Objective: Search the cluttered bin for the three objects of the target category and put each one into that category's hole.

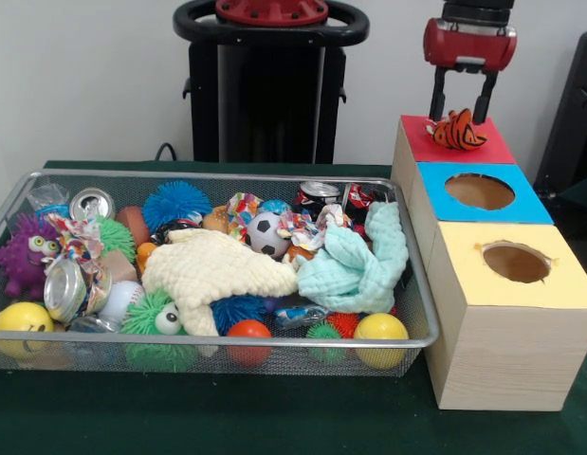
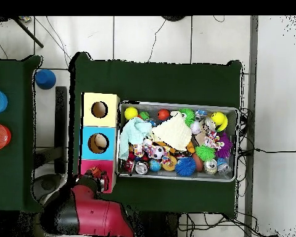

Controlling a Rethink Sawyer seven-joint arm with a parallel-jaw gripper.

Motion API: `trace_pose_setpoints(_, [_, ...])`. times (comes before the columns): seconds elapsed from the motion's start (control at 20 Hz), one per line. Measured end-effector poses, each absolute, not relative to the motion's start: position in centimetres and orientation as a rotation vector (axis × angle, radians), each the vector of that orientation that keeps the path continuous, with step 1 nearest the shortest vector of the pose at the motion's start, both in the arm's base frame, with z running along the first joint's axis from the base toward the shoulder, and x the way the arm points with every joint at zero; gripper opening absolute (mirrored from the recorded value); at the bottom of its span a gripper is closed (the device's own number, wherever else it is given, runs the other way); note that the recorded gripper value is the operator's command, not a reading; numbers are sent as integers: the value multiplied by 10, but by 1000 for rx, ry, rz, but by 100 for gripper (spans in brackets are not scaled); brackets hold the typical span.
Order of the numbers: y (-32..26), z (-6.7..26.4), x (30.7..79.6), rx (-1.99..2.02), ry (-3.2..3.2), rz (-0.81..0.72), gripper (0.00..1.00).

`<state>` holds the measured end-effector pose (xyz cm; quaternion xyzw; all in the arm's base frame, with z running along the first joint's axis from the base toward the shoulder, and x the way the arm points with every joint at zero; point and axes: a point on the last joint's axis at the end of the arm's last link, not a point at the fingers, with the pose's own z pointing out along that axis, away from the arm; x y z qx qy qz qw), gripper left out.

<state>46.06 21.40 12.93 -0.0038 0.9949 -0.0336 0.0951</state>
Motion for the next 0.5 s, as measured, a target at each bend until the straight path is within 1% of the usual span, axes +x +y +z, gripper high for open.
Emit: trace_pose_setpoints(0.5, [216, 150, 469, -7, 2905, -78, 100])
